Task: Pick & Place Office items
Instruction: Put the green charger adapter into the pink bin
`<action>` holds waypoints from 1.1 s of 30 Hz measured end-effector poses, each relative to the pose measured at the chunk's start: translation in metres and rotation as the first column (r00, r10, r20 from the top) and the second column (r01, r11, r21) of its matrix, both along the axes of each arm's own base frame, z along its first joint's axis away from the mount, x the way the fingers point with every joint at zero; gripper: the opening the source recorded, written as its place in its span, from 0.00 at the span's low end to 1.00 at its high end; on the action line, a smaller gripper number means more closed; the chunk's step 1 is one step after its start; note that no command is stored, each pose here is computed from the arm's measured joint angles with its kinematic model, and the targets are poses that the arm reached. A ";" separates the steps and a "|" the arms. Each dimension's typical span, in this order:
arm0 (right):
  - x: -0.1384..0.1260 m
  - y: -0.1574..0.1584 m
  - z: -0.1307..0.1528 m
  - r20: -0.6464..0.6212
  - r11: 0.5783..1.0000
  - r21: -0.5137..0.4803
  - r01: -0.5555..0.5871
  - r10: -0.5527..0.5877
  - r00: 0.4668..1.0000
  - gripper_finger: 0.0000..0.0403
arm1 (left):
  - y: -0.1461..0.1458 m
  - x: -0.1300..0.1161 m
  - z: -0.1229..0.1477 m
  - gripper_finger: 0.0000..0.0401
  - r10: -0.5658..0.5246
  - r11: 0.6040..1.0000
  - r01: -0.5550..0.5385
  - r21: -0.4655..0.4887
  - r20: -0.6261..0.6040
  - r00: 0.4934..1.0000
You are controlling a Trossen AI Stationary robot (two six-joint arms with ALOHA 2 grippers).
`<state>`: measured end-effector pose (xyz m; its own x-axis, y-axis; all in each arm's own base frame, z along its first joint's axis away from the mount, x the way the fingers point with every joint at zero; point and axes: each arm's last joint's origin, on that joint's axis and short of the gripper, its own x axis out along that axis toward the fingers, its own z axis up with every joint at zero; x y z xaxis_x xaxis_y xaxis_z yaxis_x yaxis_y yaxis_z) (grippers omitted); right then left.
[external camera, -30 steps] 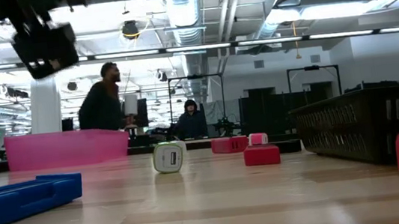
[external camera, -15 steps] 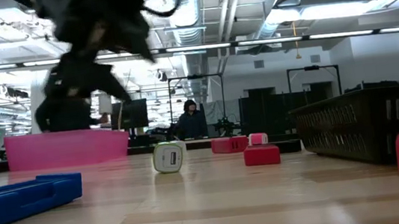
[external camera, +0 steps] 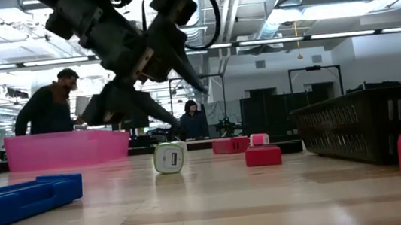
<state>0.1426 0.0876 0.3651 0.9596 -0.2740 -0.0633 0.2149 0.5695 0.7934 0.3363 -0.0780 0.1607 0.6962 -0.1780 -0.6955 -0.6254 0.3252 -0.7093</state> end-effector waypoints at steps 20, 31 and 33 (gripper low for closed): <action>0.000 0.000 0.000 0.001 1.000 0.002 -0.001 0.001 1.000 0.63 | -0.001 -0.016 -0.015 0.52 -0.018 0.999 0.026 0.034 -0.210 0.977; 0.000 0.000 0.000 0.001 1.000 0.002 -0.001 0.001 1.000 0.63 | -0.004 -0.004 0.006 0.52 -0.010 1.000 0.011 0.010 -0.083 0.996; 0.000 0.000 0.000 0.001 1.000 0.001 -0.001 0.001 1.000 0.63 | -0.003 0.002 0.012 0.52 0.007 1.000 -0.006 0.010 -0.036 0.999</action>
<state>0.1425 0.0878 0.3651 0.9599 -0.2731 -0.0627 0.2138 0.5690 0.7940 0.3378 -0.0805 0.1729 0.6718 -0.1665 -0.7218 -0.6527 0.3279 -0.6830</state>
